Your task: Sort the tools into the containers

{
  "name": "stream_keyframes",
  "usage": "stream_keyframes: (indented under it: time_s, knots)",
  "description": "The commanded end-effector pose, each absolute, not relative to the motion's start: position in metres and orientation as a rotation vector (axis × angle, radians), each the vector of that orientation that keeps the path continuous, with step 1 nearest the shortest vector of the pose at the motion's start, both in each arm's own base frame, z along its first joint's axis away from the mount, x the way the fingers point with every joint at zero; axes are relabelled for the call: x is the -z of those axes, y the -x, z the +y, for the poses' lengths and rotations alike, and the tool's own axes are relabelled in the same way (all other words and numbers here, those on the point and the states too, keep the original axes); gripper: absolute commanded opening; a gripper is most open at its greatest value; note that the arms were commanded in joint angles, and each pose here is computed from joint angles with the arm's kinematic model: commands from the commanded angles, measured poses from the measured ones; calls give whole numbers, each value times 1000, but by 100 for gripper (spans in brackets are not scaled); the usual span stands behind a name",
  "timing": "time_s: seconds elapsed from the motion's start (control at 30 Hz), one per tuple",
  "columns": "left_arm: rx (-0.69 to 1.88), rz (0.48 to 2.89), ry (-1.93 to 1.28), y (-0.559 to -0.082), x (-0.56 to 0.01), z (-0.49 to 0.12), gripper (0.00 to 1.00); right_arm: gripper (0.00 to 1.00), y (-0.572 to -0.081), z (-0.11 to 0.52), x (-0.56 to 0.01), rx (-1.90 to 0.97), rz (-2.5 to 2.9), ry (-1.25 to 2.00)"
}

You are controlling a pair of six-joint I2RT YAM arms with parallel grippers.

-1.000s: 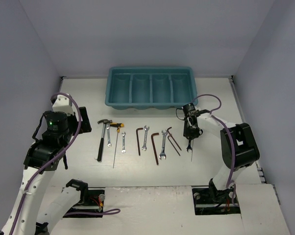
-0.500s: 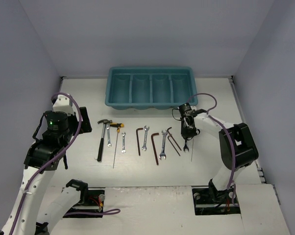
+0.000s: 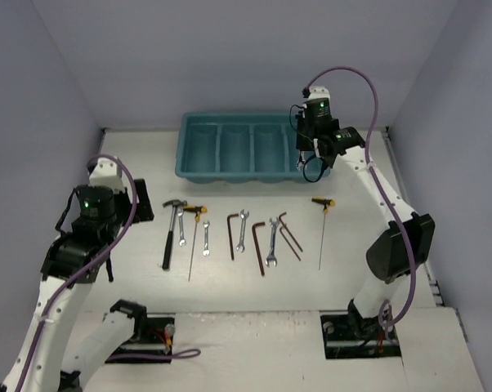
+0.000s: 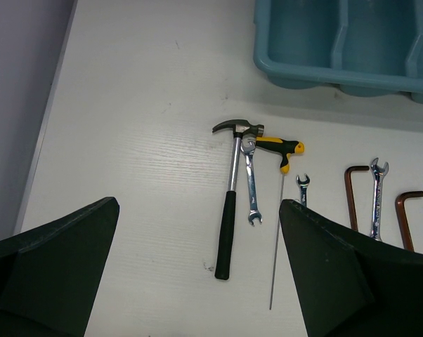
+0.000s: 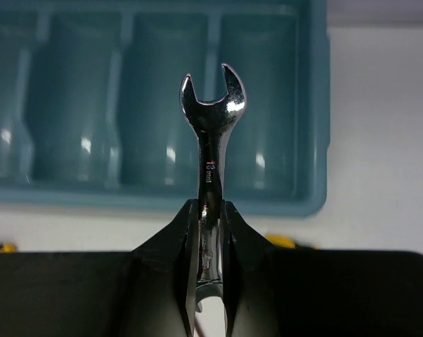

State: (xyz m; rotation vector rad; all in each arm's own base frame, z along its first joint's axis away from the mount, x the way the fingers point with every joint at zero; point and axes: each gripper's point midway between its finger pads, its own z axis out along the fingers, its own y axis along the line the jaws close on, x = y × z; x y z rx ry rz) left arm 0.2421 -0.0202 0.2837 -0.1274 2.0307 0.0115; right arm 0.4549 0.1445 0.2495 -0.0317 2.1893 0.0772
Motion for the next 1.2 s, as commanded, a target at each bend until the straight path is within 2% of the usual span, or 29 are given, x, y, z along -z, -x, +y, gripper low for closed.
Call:
stream_keyframes:
  time_s: [0.0, 0.07, 0.1, 0.2, 0.37, 0.47, 0.57, 0.6, 0.63, 0.7, 0.8, 0.93, 1.0, 1.1, 1.17]
  knots:
    - [32, 1991, 152, -249, -298, -26, 97, 0, -518, 122, -260, -4, 2123, 6]
    - [37, 2010, 150, -249, -292, -28, 97, 0, -550, 119, -240, -20, 2141, -32]
    - [35, 2015, 150, -250, -290, -28, 97, 0, -557, 120, -248, -30, 2116, -35]
    - [27, 2034, 152, -248, -284, -27, 97, 0, -596, 126, -206, -43, 2154, -22]
    - [34, 2047, 148, -246, -280, -28, 98, 0, -621, 137, -172, -66, 2176, 1]
    - [42, 2049, 154, -244, -279, -29, 97, 12, -623, 138, -160, -64, 2190, 6]
    - [49, 2056, 156, -244, -277, -30, 98, 36, -621, 135, -174, -49, 2170, 5]
    - [54, 2054, 156, -244, -278, -30, 97, 49, -618, 131, -186, -36, 2151, -5]
    - [61, 2056, 156, -245, -277, -32, 97, 56, -616, 128, -193, -23, 2142, -11]
    - [68, 2070, 152, -247, -274, -34, 97, 66, -607, 120, -221, 4, 2102, -36]
    - [79, 2078, 148, -247, -273, -36, 97, 68, -578, 116, -221, 31, 2137, -43]
    - [79, 2058, 159, -248, -281, -35, 97, 67, -519, 134, -245, -25, 2138, -76]
    - [67, 2039, 160, -249, -288, -33, 97, 63, -483, 144, -215, -48, 2221, -73]
    - [59, 2024, 164, -250, -295, -31, 98, 59, -426, 172, -211, -120, 2247, -59]
    - [57, 2020, 167, -251, -297, -31, 97, 57, -392, 187, -185, -159, 2313, -79]
